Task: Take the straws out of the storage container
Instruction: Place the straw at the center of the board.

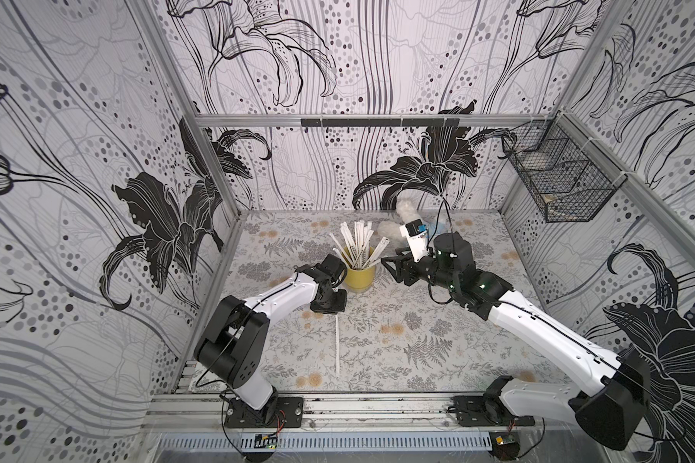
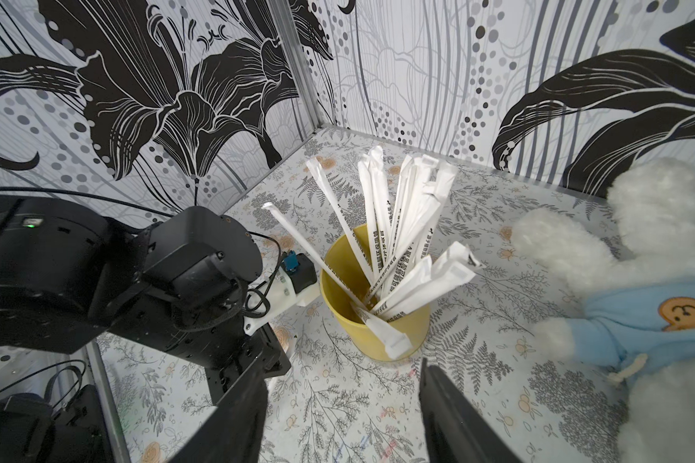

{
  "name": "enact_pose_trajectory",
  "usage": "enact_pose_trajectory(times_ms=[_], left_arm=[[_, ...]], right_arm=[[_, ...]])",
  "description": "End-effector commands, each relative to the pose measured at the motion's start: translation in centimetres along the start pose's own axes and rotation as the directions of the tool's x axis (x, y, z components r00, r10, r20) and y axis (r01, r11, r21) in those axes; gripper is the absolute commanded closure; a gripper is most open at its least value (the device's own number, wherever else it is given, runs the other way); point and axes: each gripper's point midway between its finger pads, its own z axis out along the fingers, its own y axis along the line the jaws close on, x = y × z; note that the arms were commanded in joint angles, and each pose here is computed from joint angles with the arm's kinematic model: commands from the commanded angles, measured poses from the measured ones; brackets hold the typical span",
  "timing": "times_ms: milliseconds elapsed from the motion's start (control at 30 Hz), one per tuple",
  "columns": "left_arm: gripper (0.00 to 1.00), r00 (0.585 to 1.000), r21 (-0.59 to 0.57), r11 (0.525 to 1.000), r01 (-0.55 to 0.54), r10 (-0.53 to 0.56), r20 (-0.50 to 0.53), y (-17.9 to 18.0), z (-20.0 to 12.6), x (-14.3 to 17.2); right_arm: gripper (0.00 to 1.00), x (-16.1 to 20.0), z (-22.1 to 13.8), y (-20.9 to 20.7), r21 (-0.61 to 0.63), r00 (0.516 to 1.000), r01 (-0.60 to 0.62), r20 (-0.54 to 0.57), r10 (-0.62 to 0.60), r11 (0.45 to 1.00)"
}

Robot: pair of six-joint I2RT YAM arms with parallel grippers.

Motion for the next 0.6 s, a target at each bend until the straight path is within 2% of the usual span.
enact_pose_trajectory(times_ms=[0,300,567], left_arm=[[0.93,1.000,0.025,1.000,0.000,-0.001,0.013,0.3,0.6,-0.3],[0.74,0.999,0.027,0.999,0.041,-0.042,0.022,1.7,1.1,-0.1],[0.73,0.996,0.016,0.998,0.068,-0.068,0.056,2.7,0.4,-0.4]], right_arm=[[0.35,-0.3,-0.4,-0.1,0.017,0.999,0.025,0.022,-0.025,1.000],[0.34,-0.2,0.0,-0.6,0.037,0.999,0.029,0.025,-0.030,0.999],[0.34,-0.2,-0.1,-0.8,0.049,0.999,0.030,0.023,-0.031,0.998]])
